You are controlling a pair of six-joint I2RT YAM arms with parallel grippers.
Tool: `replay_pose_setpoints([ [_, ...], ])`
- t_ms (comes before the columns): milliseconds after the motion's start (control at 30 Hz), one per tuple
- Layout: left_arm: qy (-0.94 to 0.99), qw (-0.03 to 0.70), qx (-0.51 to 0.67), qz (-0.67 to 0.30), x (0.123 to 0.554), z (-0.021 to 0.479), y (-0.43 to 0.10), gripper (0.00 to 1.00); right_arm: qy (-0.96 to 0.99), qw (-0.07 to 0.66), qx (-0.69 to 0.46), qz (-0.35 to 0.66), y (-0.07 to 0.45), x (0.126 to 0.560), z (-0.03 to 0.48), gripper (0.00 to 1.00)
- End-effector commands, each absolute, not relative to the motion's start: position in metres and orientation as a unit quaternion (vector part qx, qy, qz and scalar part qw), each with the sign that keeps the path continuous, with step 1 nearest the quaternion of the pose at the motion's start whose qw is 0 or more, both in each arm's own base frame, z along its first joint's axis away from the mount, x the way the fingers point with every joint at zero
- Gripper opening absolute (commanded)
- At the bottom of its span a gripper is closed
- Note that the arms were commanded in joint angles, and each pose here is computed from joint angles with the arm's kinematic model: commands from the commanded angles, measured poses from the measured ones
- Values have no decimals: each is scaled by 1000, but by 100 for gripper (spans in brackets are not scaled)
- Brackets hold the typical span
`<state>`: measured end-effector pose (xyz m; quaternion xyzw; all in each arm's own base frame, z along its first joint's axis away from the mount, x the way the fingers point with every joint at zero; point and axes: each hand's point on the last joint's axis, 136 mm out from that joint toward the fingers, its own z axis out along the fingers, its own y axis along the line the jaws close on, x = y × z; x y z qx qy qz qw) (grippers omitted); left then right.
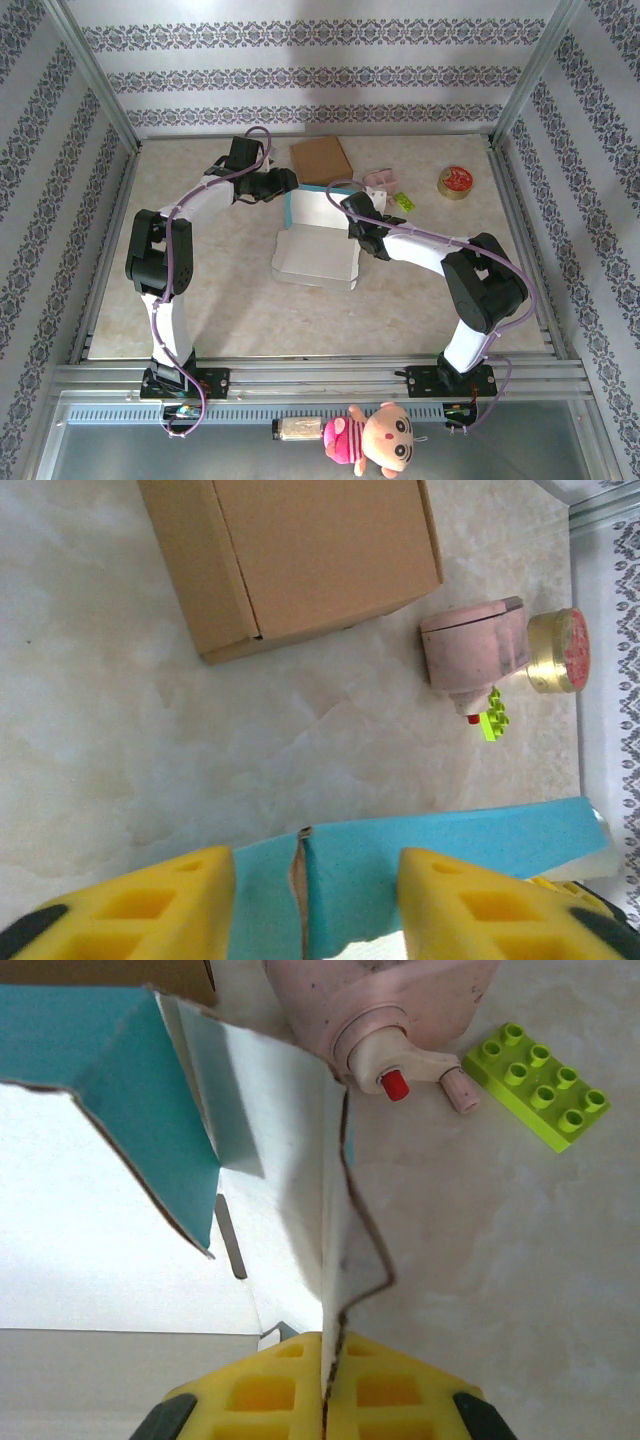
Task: Fold the paper box
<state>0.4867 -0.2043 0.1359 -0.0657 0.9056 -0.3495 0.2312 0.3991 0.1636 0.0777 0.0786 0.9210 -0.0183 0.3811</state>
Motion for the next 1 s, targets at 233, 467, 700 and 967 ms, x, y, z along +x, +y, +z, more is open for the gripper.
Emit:
replay_pose_setpoints([
  [233,903,314,-44,-290,468,188,-183,78,910,406,67,-41,158,403,93,5],
  [467,882,363,-91,-288,416,215,-178,52,908,413,60,-41,160,405,97,5],
  [700,886,282,-58,-364,351,162,-277,0,912,406,53,-39,160,400,92,5],
  [967,881,217,1,-422,338,108,-370,0,915,398,62,-12,159,397,90,5],
])
